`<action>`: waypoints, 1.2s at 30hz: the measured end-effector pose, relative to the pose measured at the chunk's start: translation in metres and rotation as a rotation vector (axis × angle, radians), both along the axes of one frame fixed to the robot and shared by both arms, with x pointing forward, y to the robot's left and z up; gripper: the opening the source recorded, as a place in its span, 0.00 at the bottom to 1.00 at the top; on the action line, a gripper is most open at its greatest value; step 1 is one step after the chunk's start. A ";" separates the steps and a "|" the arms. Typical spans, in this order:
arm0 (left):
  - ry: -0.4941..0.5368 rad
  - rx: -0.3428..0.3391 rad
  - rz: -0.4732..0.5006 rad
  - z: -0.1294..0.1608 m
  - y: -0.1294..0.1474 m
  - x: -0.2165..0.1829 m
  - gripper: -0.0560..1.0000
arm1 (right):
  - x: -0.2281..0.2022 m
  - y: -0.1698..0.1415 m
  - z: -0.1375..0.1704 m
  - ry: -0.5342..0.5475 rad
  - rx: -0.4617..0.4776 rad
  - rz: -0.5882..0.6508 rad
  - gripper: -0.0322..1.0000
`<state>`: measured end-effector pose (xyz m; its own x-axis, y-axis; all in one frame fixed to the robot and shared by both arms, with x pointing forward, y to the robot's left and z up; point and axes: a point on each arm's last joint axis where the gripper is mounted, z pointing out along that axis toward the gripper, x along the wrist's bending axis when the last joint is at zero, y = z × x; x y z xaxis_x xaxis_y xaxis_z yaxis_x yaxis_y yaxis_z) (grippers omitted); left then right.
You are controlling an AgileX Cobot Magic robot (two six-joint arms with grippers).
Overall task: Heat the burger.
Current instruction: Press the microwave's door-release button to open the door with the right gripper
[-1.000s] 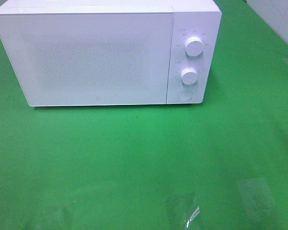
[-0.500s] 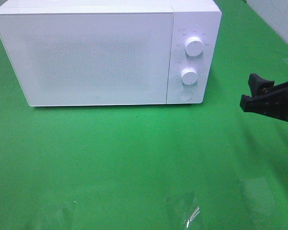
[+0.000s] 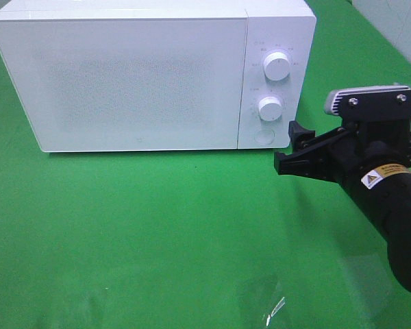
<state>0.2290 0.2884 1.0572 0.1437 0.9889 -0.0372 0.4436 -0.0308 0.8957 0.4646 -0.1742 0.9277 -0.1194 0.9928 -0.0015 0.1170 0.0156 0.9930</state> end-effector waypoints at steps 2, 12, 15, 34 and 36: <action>0.000 0.000 0.000 0.000 0.000 0.000 0.98 | 0.003 0.005 -0.001 0.004 0.003 0.003 0.72; 0.000 0.000 0.000 0.000 0.000 0.000 0.98 | 0.018 0.020 -0.011 0.057 0.007 0.016 0.72; 0.000 0.000 0.000 0.000 0.000 0.000 0.98 | 0.021 0.026 -0.015 0.081 0.008 0.025 0.72; 0.000 0.000 0.000 0.000 0.000 0.000 0.98 | 0.023 0.028 -0.016 0.209 0.915 -0.123 0.33; 0.000 0.000 0.000 0.000 0.000 0.000 0.98 | 0.023 0.029 -0.016 0.223 1.025 -0.141 0.29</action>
